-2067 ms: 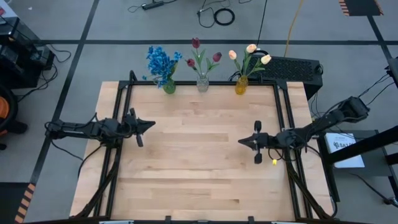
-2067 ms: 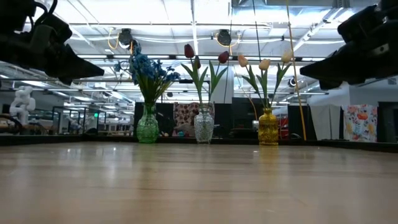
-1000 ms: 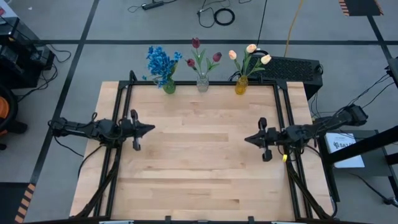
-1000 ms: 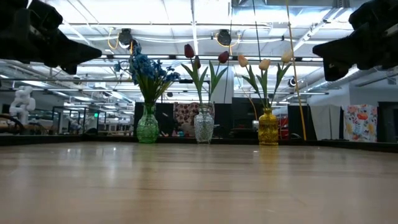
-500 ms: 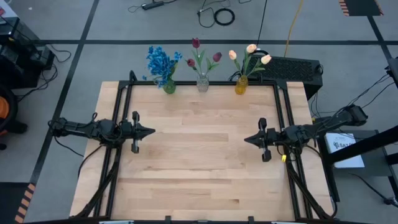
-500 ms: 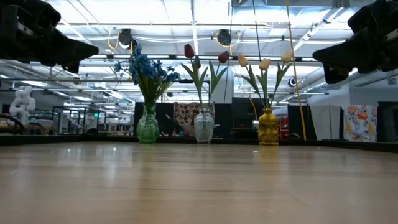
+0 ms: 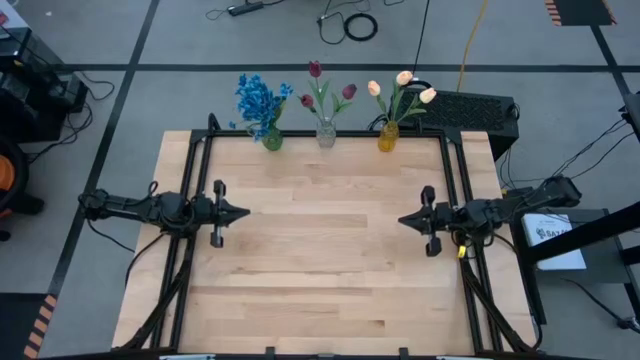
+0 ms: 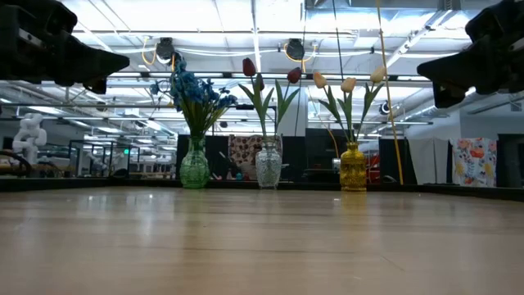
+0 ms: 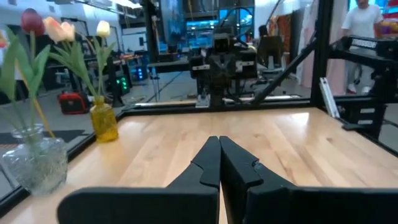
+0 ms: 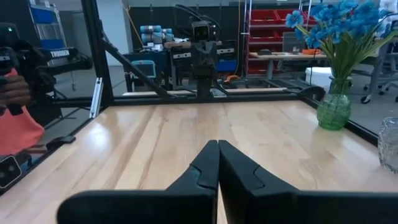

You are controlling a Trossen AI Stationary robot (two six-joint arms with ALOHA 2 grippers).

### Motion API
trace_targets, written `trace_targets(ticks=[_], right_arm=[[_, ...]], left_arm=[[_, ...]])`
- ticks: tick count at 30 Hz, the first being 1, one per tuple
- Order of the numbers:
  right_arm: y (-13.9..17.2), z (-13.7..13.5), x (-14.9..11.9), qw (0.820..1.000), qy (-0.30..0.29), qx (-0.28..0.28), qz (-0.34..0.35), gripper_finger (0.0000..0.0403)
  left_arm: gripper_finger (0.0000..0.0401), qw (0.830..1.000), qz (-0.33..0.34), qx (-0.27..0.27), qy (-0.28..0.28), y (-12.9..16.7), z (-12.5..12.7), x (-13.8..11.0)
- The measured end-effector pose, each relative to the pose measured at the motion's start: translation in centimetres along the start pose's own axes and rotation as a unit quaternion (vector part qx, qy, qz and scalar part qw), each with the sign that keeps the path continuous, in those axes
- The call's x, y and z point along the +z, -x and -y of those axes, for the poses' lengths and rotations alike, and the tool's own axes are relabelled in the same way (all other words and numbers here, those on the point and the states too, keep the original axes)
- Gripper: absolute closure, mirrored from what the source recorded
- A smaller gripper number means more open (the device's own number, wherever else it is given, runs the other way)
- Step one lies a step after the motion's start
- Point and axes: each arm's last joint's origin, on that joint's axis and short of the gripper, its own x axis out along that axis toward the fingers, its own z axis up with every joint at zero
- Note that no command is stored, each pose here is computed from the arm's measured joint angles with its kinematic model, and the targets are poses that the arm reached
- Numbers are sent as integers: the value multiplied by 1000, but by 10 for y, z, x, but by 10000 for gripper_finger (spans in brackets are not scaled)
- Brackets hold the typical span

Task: Sort flowers into vase by color
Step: Return to Home Position

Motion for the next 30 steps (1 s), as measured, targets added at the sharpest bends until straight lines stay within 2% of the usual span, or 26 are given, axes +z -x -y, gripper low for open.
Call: trace_targets(ticks=[12, 20, 30], right_arm=[[10, 3, 2, 1000, 10, 2, 16, 403], [12, 3, 4, 999, 19, 5, 32, 403], [12, 4, 5, 999, 32, 2, 34, 403]], left_arm=[[400, 1000, -2, -1, -11, 0, 0, 0], [400, 999, -6, 35, -16, -1, -8, -1], [400, 999, -10, 37, 9, -1, -12, -2]])
